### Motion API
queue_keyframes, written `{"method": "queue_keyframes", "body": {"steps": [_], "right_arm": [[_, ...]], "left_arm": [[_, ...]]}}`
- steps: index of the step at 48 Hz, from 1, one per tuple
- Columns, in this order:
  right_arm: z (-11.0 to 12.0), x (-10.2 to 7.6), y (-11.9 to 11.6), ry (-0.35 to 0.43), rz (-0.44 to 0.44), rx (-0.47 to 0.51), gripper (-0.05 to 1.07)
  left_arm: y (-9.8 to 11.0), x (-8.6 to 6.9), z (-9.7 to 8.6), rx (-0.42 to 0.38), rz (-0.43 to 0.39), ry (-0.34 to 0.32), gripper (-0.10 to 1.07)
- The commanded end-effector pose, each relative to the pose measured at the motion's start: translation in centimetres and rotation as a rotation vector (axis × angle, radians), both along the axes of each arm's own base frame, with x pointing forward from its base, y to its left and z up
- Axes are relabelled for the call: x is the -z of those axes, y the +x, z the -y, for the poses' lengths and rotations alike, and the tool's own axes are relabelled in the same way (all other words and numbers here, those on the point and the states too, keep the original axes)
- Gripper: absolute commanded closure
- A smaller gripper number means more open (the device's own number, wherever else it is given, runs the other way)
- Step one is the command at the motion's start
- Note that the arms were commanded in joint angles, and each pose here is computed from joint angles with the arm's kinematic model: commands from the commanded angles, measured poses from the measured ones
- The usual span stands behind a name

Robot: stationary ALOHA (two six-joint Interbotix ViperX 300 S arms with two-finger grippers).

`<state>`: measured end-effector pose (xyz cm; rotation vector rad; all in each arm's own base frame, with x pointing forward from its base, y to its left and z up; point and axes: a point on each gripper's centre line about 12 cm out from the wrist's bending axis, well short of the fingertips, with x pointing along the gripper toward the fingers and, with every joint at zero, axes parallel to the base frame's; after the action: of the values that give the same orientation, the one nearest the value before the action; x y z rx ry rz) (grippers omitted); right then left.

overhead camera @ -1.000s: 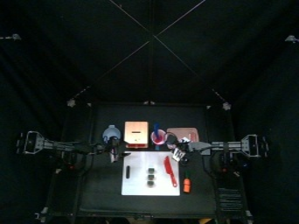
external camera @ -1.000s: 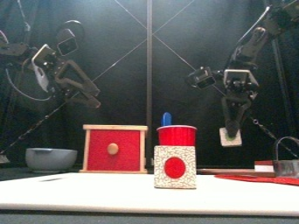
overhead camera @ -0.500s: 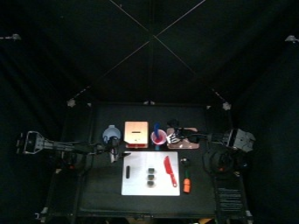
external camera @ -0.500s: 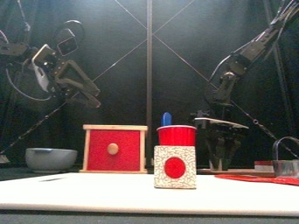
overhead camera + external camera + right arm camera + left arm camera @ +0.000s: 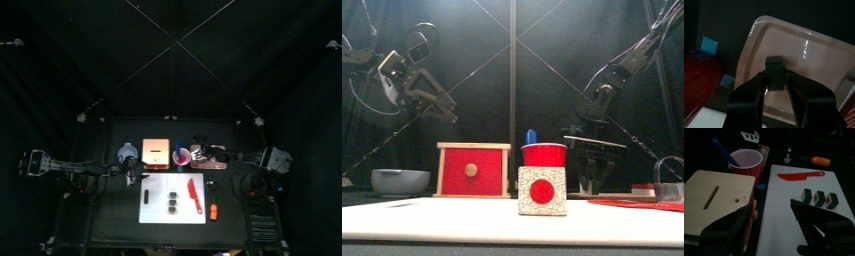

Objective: Move cut sushi onto plate

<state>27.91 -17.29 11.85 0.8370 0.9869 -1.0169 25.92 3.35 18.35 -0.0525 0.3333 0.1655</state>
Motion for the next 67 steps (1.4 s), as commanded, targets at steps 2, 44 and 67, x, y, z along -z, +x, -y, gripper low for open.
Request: {"method": "queue_keyframes", "body": {"steps": [2, 44, 67], "right_arm": [[1.0, -1.5, 0.1, -0.029, 0.056, 0.022, 0.33], [1.8, -2.0, -0.3, -0.031, 0.143, 0.071, 0.13], [-11.8, -7.9, -0.3, -0.051, 0.077, -0.420, 0.13]], "left_arm": [[0.6, -0.8, -0.1, -0.003, 0.030, 0.005, 0.03], [0.6, -0.9, -0.2, -0.005, 0.029, 0.001, 0.03], [0.8, -1.1, 0.0, -0.002, 0.034, -0.011, 0.03]]}}
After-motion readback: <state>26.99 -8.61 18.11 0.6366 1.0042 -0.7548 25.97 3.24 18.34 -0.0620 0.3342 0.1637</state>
